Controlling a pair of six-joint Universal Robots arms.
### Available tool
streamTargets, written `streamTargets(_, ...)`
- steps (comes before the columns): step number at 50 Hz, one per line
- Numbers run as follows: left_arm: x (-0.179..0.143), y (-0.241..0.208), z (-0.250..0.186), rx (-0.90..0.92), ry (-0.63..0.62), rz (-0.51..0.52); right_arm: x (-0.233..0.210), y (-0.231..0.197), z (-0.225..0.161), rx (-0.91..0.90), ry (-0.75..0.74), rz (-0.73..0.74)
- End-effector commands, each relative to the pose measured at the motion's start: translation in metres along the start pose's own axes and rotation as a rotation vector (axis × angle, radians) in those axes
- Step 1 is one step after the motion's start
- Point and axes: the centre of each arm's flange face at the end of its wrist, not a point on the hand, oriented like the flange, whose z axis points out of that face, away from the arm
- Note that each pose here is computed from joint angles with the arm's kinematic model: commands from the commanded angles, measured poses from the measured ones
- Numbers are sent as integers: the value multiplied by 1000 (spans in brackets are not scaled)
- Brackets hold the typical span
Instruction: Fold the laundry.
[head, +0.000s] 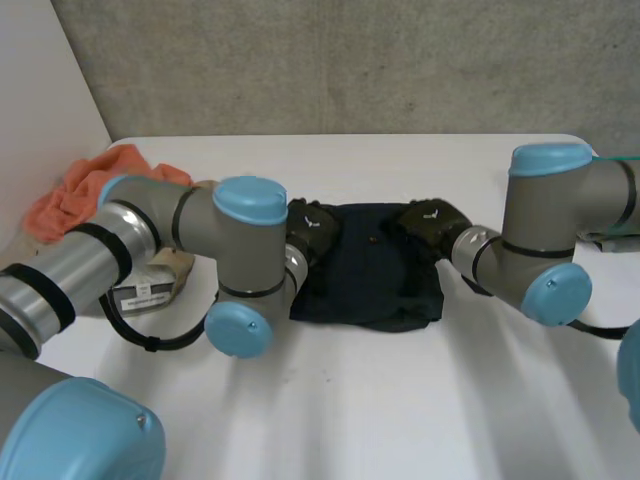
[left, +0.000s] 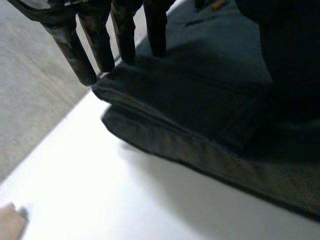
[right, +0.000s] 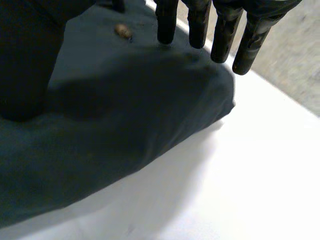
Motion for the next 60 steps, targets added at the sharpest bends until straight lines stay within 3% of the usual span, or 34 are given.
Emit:
streamTargets(1, -22, -48, -24, 103, -21, -18, 11, -39, -28, 92, 60, -20)
streamTargets(6, -36, -80, -54, 206, 14, -51, 12, -50, -64, 145, 135, -39)
streamTargets(10, -41, -98, -88, 310, 131, -119, -5, -33, -80, 141, 126, -40)
streamTargets(18, -42, -98, -130, 367, 362, -188, -48, 17, -91, 113, 63, -44)
streamTargets(21, -41, -94, -134, 357, 391, -201, -67, 25, -86, 159, 41, -68)
streamTargets(27, -41, -85, -135, 326, 389, -219, -78, 45, -60, 209, 52, -97)
streamTargets(40, -41, -84, -135, 325, 390, -221, -62, 43, -4, 263, 145, -105)
streamTargets(60, -46, -84, -135, 322, 374, -228, -49, 17, 31, 298, 94, -117)
